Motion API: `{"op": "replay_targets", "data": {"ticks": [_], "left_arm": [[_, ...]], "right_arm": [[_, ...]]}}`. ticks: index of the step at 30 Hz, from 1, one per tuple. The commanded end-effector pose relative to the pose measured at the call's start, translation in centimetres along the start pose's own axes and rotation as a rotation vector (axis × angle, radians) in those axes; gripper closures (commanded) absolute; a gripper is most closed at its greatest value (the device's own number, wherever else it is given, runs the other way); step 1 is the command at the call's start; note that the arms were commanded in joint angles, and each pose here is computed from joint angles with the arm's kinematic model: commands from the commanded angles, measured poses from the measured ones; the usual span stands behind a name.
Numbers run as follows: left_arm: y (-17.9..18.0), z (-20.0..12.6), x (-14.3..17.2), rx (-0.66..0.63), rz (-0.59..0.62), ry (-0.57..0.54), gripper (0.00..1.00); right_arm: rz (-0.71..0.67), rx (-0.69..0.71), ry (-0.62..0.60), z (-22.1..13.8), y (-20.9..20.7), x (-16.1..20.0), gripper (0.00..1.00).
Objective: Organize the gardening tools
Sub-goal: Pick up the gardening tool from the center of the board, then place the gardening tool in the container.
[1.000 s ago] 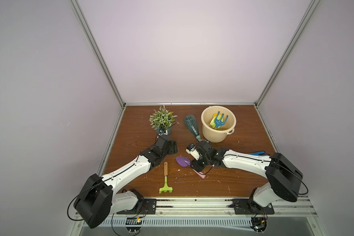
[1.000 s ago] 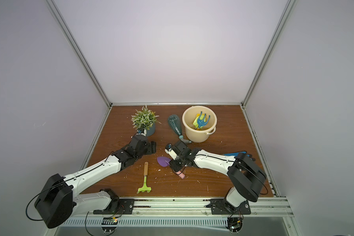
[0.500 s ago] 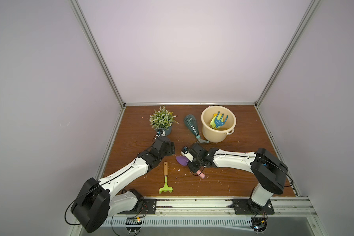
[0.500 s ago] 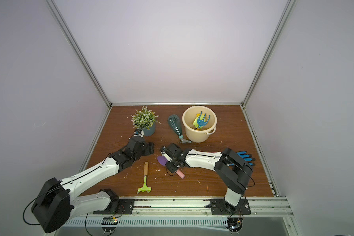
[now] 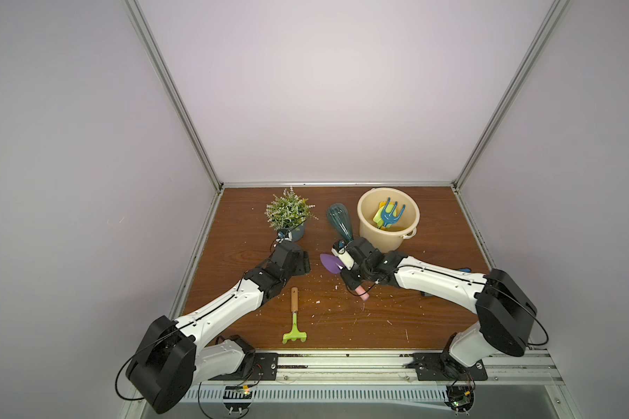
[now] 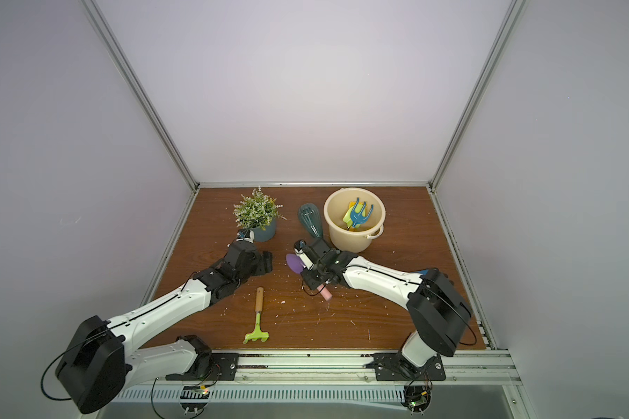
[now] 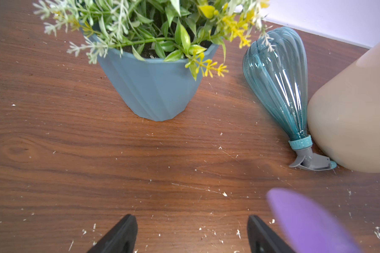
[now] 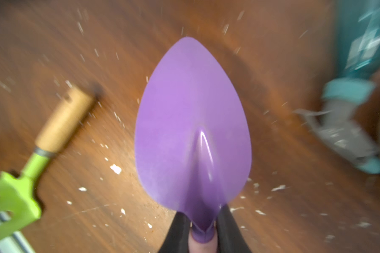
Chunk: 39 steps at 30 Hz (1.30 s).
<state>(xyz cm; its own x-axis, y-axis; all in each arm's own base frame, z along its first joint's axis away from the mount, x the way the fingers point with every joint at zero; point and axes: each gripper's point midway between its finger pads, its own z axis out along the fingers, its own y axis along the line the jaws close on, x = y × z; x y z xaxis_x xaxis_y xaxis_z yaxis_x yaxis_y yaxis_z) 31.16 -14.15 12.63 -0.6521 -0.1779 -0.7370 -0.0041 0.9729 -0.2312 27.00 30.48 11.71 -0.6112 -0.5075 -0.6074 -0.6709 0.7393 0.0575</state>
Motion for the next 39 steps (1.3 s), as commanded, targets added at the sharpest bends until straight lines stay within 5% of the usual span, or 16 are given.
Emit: {"op": "replay_targets", "data": {"ticks": [1, 8, 17, 24, 39], "left_arm": [[-0.7, -0.2, -2.3, 0.015, -0.003, -0.061, 0.17], [-1.8, 0.5, -2.5, 0.051, -0.013, -0.050, 0.18], [-1.8, 0.2, -2.7, 0.056, -0.019, -0.052, 0.18], [-1.2, -0.4, -2.4, 0.045, -0.029, -0.060, 0.18], [-1.7, 0.2, -2.5, 0.057, -0.025, -0.046, 0.18]], "right_arm": [[0.010, 0.009, -0.232, -5.4, -1.8, -6.8, 0.90], [0.099, 0.062, -0.562, -13.2, -7.8, -16.2, 0.90], [0.217, 0.268, -0.744, -16.2, -16.9, -22.7, 0.89], [0.306, 0.341, -0.761, -13.7, -21.8, -21.7, 0.89], [0.338, 0.370, -0.858, -10.1, -23.1, -16.5, 0.87]]}}
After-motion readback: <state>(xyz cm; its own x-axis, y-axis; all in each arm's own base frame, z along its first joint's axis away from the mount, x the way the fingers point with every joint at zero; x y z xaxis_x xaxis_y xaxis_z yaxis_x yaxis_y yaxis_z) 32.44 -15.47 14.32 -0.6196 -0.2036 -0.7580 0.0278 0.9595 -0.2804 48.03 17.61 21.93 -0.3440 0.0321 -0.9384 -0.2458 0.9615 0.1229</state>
